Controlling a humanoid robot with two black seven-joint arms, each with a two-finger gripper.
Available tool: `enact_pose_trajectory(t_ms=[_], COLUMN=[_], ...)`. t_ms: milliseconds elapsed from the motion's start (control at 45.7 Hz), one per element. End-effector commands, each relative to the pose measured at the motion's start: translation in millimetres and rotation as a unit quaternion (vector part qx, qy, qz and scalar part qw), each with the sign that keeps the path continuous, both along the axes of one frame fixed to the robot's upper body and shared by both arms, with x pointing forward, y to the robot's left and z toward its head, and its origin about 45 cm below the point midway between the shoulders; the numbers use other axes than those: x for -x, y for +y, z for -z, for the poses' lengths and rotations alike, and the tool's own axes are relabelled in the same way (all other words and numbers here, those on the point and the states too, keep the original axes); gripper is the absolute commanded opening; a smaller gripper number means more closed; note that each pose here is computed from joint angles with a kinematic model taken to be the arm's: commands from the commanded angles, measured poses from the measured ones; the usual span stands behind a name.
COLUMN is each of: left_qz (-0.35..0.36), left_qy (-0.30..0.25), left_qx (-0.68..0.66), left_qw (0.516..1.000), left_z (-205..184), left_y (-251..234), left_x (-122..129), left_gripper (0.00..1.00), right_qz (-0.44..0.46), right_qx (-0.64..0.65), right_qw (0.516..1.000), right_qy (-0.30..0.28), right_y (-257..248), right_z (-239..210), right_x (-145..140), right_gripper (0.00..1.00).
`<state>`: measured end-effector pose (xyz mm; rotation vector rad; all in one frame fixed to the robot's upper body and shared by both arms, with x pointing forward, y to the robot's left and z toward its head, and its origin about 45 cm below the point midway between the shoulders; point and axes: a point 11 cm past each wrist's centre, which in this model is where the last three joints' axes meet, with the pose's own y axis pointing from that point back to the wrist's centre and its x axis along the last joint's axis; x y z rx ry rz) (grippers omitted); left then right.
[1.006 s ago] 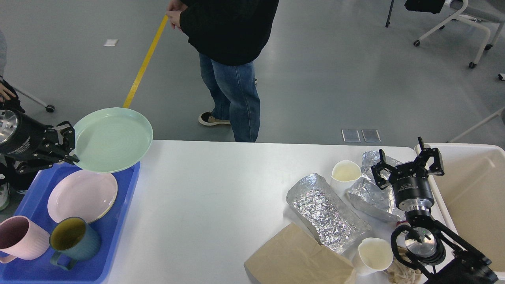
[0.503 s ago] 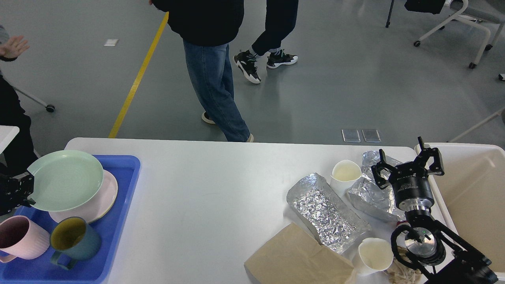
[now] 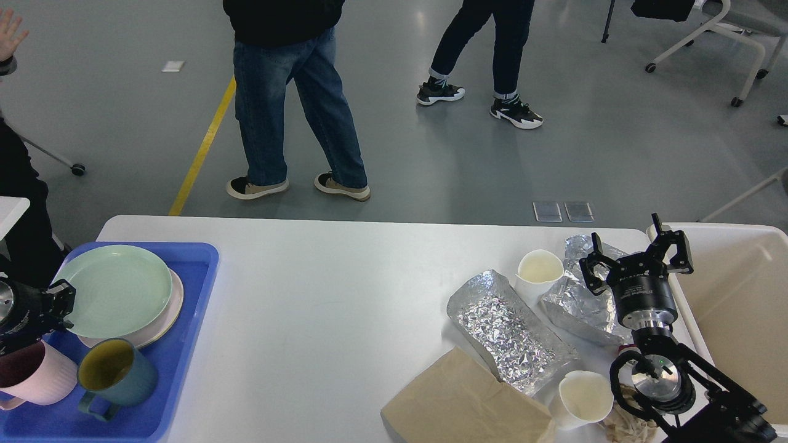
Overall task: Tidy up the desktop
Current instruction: 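Lower the green plate onto the pink plate and release it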
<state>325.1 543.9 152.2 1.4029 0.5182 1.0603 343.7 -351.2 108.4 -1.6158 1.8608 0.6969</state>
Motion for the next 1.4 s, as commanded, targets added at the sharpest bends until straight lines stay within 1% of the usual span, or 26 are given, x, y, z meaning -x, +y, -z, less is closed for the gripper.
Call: enact_pose_trajectory(t_ms=[0,394,700,722,875,963,1116,1181,1378], left_qz=[0.001,0.0,0.004,0.004,0.001,0.0,-0.001,0.0,-0.004], left_qy=[0.0,-0.001,0.002,0.001,-0.006,-0.009,-0.011,-0.015,-0.018], left_qx=[0.001,-0.005,0.001,0.0,-0.002,-0.003,-0.003,-0.003,-0.01], left_qw=[1.0,1.0,1.0,1.0,1.0,1.0,1.0,1.0,1.0], left_z=[1.5,4.9,8.5,8.5,7.8,7.5,7.0,6.5,6.2], left_y=[-2.3,-3.2,-8.9,-8.8,-8.7,-8.7,-7.9,-7.7,-6.3], left_x=[-1.0,-0.6,-1.2,-1.3,-3.3,-4.0,-4.1,-4.9,-5.5], left_gripper=[0.0,0.0,0.09,0.11,0.37,0.47,0.62,0.7,0.84], right_qz=[0.0,0.0,0.0,0.0,0.0,0.0,0.0,0.0,0.0], right_qx=[0.0,0.0,0.0,0.0,0.0,0.0,0.0,0.0,0.0], right_qw=[1.0,1.0,1.0,1.0,1.0,1.0,1.0,1.0,1.0], right_qy=[0.0,0.0,0.0,0.0,0.0,0.0,0.0,0.0,0.0], right_y=[-0.4,0.2,0.2,0.2,0.2,0.2,0.2,0.2,-0.4], right_z=[-0.1,0.1,0.1,0.1,0.1,0.1,0.1,0.1,-0.1], right_x=[0.0,0.0,0.0,0.0,0.0,0.0,0.0,0.0,0.0], right_gripper=[1.0,1.0,1.0,1.0,1.0,1.0,1.0,1.0,1.0])
